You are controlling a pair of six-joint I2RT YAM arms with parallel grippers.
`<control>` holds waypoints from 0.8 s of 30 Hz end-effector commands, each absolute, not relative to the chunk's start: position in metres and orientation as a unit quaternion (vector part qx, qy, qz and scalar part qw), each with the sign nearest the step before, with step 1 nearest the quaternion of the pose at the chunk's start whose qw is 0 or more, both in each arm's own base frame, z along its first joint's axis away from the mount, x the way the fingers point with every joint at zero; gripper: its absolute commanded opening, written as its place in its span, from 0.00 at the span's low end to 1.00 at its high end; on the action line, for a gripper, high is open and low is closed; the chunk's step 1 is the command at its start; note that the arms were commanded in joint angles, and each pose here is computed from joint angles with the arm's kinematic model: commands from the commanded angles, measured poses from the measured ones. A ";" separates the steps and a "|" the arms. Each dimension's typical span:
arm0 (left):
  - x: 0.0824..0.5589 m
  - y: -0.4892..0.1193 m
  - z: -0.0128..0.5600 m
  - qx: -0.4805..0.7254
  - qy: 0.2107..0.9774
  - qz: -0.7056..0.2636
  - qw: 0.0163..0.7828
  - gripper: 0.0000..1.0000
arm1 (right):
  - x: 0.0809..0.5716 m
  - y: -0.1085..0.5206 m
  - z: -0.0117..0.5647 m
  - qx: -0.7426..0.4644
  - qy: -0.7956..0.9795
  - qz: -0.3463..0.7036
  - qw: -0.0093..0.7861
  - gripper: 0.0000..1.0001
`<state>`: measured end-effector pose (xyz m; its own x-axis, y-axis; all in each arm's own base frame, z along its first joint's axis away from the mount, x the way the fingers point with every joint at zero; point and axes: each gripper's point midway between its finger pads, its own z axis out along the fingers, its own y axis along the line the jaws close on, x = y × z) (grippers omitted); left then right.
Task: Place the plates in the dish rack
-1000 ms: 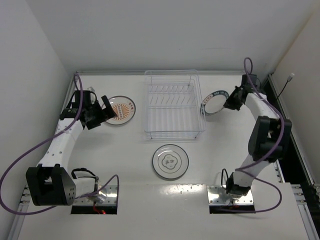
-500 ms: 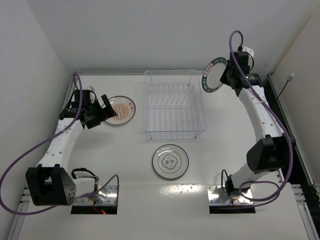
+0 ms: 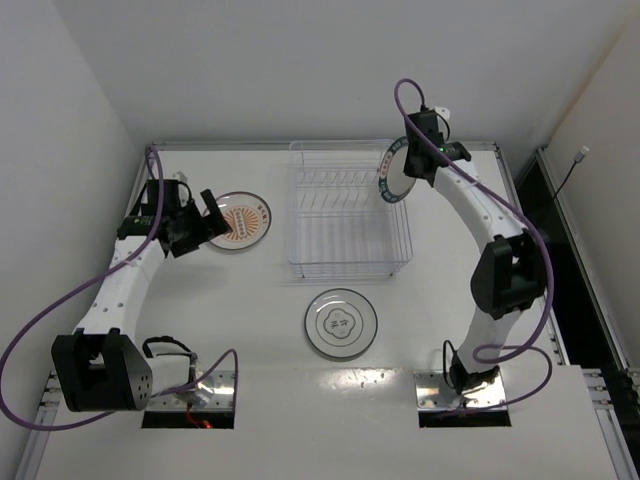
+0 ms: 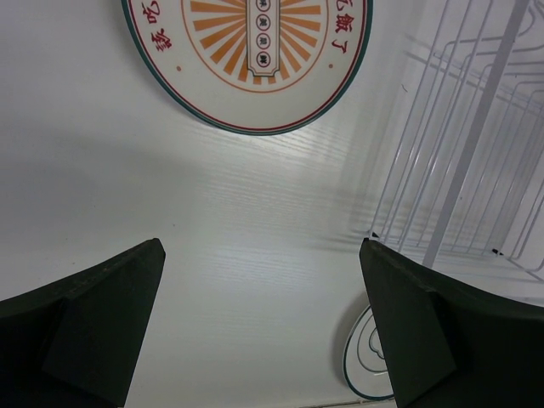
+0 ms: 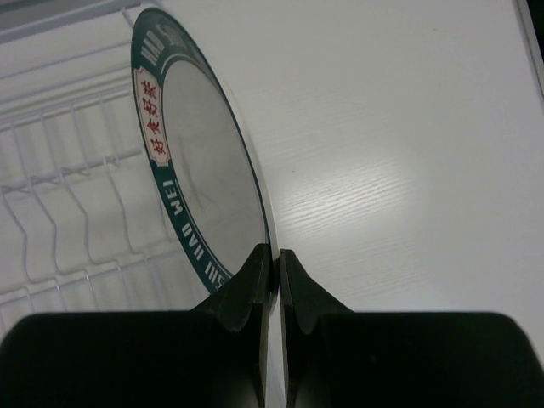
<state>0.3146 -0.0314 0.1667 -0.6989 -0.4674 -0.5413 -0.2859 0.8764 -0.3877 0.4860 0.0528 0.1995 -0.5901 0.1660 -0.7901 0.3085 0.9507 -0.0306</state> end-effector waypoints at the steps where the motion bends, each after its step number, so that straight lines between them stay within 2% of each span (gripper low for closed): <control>1: 0.318 -0.023 0.174 -0.204 0.910 -0.129 0.339 0.99 | 0.493 0.066 0.230 0.125 0.869 -0.090 0.470 0.00; 8: 0.316 -0.023 0.170 -0.204 0.911 -0.128 0.334 0.99 | 0.493 0.090 0.216 0.080 0.874 -0.140 0.458 0.00; 19: 0.314 -0.017 0.157 -0.214 0.914 -0.116 0.324 0.99 | 0.496 0.138 0.192 0.024 0.892 -0.147 0.427 0.00; 22: 0.312 -0.014 0.150 -0.218 0.917 -0.106 0.316 0.99 | 0.494 0.141 0.204 0.023 0.892 -0.133 0.432 0.09; 23: 0.315 -0.012 0.148 -0.227 0.915 -0.106 0.316 0.99 | 0.494 0.143 0.203 0.021 0.893 -0.128 0.431 0.17; 24: 0.315 -0.012 0.148 -0.227 0.915 -0.106 0.316 0.99 | 0.493 0.140 0.217 0.018 0.892 -0.117 0.437 0.19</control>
<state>0.3110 -0.0211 0.1509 -0.7131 -0.4709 -0.5194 -0.3254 0.8785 -0.3497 0.4894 0.1306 0.1677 -0.6866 -0.0958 -0.7207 0.1519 0.9505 -0.2710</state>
